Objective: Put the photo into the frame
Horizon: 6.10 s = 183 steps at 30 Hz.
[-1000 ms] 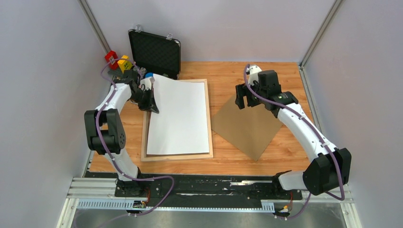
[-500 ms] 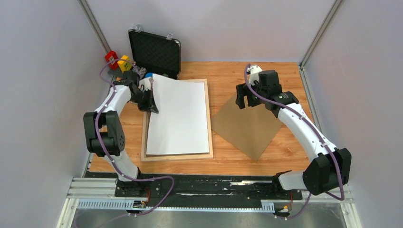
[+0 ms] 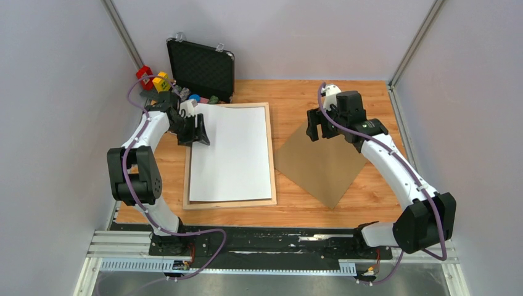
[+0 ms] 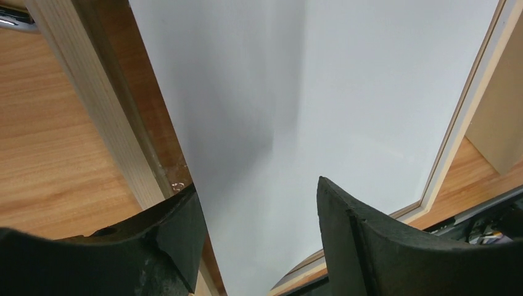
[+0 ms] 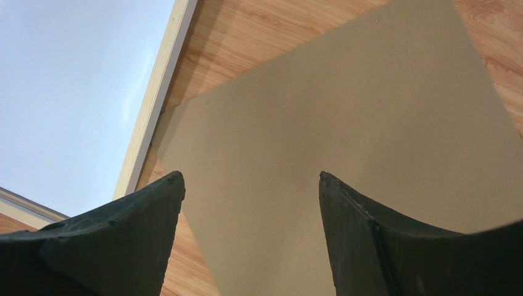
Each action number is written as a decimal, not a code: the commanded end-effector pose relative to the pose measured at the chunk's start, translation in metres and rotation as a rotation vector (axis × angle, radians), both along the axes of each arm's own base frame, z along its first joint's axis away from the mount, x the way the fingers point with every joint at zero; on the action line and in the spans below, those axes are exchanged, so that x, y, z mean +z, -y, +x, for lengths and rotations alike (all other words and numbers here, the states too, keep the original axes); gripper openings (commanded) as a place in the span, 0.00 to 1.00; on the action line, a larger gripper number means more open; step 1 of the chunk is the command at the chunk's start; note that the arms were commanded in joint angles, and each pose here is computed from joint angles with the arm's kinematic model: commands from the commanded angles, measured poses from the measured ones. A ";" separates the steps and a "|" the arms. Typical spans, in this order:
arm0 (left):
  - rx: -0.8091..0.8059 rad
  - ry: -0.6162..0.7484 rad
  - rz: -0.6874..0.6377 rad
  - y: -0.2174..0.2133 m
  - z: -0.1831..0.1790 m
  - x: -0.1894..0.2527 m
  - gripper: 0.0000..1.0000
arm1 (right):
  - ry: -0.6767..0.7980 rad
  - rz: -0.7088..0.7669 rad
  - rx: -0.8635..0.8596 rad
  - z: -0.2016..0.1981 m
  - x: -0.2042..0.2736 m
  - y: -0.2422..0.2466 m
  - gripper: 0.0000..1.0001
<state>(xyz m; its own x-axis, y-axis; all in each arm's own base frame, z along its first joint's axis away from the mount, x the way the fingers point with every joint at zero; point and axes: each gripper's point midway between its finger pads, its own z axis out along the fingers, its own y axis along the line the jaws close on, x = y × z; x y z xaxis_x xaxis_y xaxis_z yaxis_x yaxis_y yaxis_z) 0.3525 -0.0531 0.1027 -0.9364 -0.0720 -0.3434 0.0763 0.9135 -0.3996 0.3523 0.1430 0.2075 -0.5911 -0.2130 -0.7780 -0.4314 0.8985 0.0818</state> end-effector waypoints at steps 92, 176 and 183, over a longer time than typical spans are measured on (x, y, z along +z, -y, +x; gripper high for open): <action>-0.734 0.531 -0.032 0.306 0.018 0.086 1.00 | -0.084 0.509 -0.695 -0.050 -0.041 0.190 1.00; -0.657 -0.075 -0.354 0.403 -0.055 -0.073 1.00 | -0.354 1.034 -0.243 -0.022 -0.009 0.154 0.83; -0.699 -0.059 -0.388 0.411 -0.060 -0.062 1.00 | -0.309 1.043 -0.095 -0.032 0.027 0.130 0.82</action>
